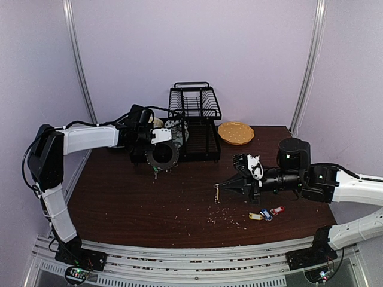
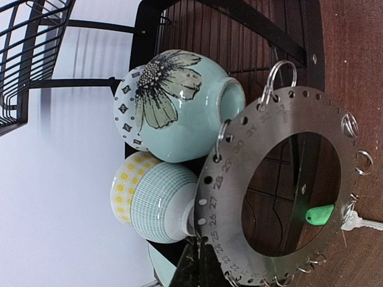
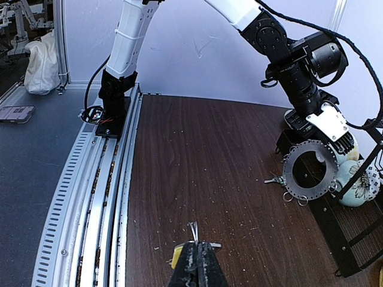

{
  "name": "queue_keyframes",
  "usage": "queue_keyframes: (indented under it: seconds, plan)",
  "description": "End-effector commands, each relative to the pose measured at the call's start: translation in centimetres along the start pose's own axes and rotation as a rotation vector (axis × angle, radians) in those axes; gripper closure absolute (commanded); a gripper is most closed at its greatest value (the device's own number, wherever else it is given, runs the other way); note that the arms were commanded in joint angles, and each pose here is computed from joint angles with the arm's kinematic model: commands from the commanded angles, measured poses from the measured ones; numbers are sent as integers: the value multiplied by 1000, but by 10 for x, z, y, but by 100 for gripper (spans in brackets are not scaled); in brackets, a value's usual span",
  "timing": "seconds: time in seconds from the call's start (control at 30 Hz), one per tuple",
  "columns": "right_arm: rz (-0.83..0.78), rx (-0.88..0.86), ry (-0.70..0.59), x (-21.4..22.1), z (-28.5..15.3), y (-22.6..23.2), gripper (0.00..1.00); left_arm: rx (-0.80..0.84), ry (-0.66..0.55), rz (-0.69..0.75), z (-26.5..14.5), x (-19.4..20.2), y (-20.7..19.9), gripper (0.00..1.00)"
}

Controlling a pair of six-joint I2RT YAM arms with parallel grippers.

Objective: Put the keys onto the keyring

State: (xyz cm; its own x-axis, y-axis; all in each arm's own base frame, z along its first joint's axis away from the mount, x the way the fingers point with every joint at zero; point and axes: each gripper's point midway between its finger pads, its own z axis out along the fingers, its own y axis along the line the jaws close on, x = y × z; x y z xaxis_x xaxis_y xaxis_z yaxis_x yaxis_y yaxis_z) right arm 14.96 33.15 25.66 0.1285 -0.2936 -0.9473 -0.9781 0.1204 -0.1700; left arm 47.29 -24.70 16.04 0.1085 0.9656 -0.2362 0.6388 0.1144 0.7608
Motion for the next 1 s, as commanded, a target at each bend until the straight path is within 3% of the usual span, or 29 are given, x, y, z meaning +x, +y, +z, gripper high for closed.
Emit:
queue_keyframes:
  seconds: [0.0, 0.3, 0.37, 0.47, 0.63, 0.8, 0.97]
  plan:
    - [-12, 11, -25, -16, -2, -5, 100, -45, -15, -46, -2, 0, 12, 96]
    - [-8, -1, -31, -17, -2, -4, 100, -68, -38, -136, -17, -2, 27, 53]
    - [-9, -1, -32, -17, -2, -4, 100, -60, -41, -264, -19, 3, 35, 43]
    - [-8, -1, -34, -17, -2, -3, 100, 22, -78, -569, -21, 15, 43, 35]
    - [-1, -9, -37, -16, -1, -3, 100, 126, -76, -1026, -26, 38, 12, 31]
    - [8, -24, -39, -15, 1, 0, 100, 262, -260, -1451, -37, 57, -26, 13]
    - [6, -26, -44, -15, 0, 1, 100, 372, -313, -1475, -22, 55, -67, 8]
